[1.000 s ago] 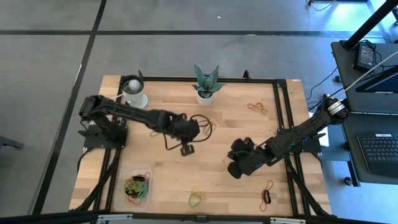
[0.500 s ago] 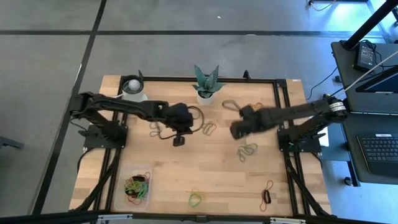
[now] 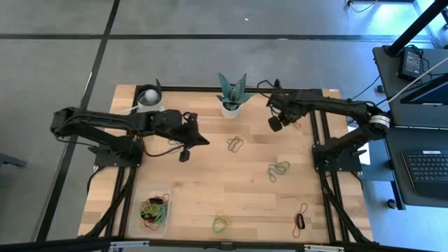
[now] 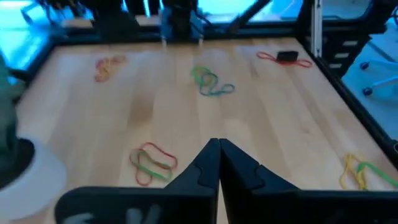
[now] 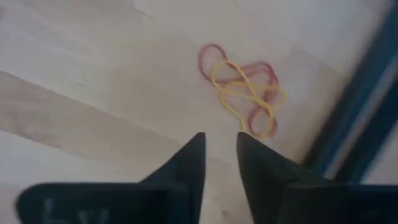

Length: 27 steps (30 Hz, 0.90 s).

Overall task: Pick and place rubber bands into bin
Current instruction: Put the yellow rubber band into the transparent bin

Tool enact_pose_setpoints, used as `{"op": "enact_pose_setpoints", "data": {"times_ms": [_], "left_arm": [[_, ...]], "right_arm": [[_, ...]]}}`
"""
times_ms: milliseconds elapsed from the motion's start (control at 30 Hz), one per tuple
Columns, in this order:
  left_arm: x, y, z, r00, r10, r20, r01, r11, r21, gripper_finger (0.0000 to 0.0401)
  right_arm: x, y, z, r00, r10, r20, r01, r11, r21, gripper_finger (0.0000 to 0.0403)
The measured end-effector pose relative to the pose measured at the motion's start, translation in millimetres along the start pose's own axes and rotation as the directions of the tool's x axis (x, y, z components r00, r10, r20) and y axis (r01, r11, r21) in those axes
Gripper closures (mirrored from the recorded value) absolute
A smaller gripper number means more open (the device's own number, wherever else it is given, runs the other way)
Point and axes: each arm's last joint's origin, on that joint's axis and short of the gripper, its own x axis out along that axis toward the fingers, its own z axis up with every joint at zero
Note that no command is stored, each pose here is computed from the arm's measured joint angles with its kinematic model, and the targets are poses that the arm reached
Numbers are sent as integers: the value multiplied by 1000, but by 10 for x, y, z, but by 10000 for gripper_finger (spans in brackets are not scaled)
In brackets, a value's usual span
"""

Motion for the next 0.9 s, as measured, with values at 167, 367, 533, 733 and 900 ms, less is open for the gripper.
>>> {"op": "enact_pose_setpoints", "data": {"times_ms": [167,367,533,733,900], "left_arm": [[-158,15,65,993,103,55,-104,995,5,400],[-285,53,125,955,275,109,-271,961,-52,400],[-331,78,179,914,372,159,-366,928,-66,399],[-342,93,211,889,418,187,-408,908,-93,399],[-350,97,235,877,431,210,-408,901,-148,400]], "right_arm": [[283,-182,63,1000,10,-1,-10,1000,-7,255],[653,-380,81,1000,-3,-26,4,999,52,222],[876,-430,65,1000,4,-23,-4,1000,22,217],[1056,-396,56,998,4,-70,-7,999,-43,226],[1091,-379,66,997,12,-77,-19,995,-97,292]]}}
